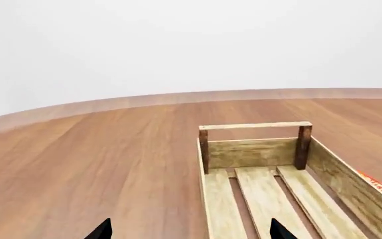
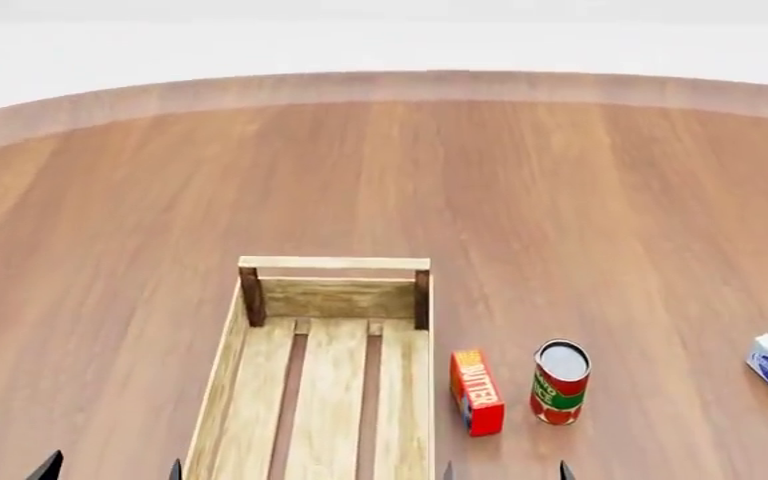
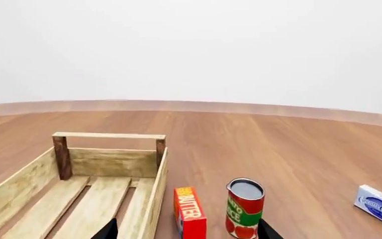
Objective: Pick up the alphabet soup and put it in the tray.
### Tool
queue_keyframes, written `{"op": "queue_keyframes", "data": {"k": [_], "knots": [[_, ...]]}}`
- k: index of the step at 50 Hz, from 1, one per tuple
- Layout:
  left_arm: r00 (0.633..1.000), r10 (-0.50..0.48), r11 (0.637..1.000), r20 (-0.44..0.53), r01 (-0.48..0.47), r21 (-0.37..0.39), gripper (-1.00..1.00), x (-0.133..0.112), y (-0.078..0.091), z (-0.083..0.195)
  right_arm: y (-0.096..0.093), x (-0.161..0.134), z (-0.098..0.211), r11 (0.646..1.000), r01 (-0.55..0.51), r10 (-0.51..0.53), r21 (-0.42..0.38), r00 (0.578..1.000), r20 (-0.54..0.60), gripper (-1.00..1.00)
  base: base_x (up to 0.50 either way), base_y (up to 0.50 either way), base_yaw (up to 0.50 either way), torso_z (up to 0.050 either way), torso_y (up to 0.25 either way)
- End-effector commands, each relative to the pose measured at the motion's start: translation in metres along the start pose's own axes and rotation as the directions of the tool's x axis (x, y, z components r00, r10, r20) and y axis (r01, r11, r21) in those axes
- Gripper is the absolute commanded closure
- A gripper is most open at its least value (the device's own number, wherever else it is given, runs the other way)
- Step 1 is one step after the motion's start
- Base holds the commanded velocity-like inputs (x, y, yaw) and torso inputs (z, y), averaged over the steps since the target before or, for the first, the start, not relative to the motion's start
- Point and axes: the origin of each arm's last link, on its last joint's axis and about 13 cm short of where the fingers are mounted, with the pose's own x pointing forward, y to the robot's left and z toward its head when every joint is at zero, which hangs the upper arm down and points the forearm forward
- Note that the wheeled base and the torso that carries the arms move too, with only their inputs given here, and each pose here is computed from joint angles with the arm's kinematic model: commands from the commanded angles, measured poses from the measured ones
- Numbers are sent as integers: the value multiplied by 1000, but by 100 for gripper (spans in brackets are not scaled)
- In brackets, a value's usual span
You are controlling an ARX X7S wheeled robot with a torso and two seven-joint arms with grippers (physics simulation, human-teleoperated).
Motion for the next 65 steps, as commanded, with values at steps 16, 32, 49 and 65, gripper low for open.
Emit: {"op": "queue_keyframes", "data": {"k": [16, 32, 49, 65], "knots": [[1000, 0, 1000, -4, 0, -1, -100, 1, 0, -1, -2, 0, 1, 999, 35, -35, -13, 999, -3, -100, 344, 0, 0, 0, 1], [1000, 4, 1000, -5, -4, -7, -100, 0, 0, 0, -18, -11, 20, 919, 392, -374, 26, 892, -253, -100, 0, 0, 0, 0, 0], [1000, 10, 1000, -5, -10, -11, -100, 0, 1, 0, -24, -19, 43, 677, 733, -690, 56, 660, -295, -100, 0, 0, 0, 0, 0], [1000, 14, 1000, -8, -14, -11, -100, 0, 1, 0, -21, -28, 47, 555, 823, -759, 123, 561, -329, -100, 0, 0, 0, 0, 0]]}}
